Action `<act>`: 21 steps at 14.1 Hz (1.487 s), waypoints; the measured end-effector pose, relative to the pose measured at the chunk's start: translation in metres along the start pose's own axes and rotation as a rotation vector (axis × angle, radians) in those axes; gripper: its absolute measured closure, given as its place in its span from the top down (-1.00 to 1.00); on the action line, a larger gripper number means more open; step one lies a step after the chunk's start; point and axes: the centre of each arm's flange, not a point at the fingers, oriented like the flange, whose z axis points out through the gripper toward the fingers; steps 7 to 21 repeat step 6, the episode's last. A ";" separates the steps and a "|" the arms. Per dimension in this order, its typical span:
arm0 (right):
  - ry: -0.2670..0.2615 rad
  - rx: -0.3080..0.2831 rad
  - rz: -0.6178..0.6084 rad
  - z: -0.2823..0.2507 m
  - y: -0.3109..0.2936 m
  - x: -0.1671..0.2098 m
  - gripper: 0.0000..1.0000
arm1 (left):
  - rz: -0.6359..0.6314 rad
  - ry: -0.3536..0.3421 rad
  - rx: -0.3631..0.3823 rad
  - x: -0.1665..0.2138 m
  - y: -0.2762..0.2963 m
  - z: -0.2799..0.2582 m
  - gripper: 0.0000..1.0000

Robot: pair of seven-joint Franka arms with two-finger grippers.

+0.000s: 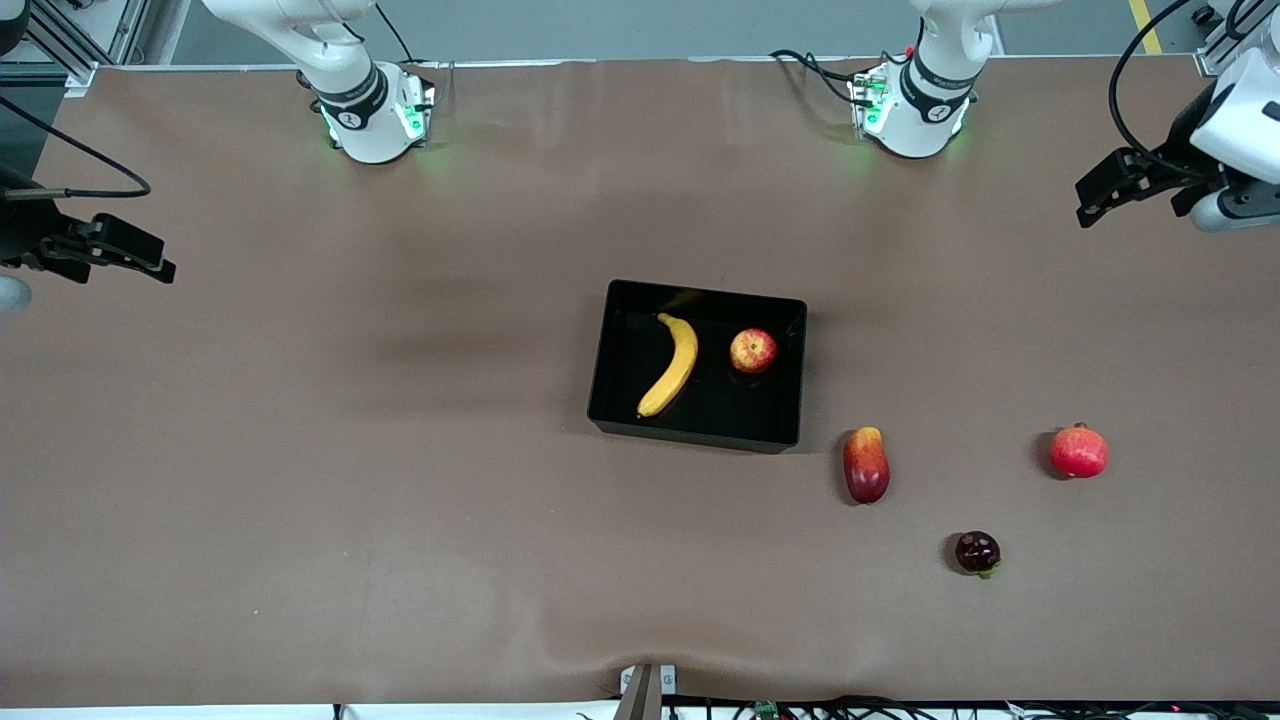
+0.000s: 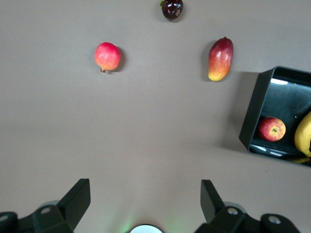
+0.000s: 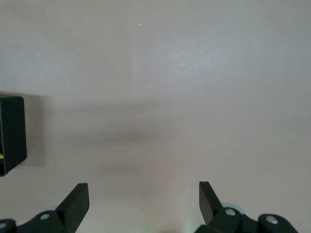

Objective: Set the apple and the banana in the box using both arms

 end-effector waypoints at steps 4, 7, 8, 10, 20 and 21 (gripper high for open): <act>0.001 0.000 0.006 0.000 0.003 0.000 1.00 | 0.028 -0.006 -0.046 -0.003 -0.011 -0.004 1.00; 0.001 0.000 0.007 0.000 0.004 0.000 1.00 | 0.017 -0.002 -0.059 -0.002 -0.018 -0.006 1.00; 0.001 0.000 0.007 0.000 0.004 0.000 1.00 | 0.017 -0.002 -0.059 -0.002 -0.018 -0.006 1.00; 0.001 0.000 0.007 0.000 0.004 0.000 1.00 | 0.017 -0.002 -0.059 -0.002 -0.018 -0.006 1.00; 0.001 0.000 0.007 0.000 0.004 0.000 1.00 | 0.017 -0.002 -0.059 -0.002 -0.018 -0.006 1.00; 0.001 0.000 0.007 0.000 0.004 0.000 1.00 | 0.017 -0.002 -0.059 -0.002 -0.018 -0.006 1.00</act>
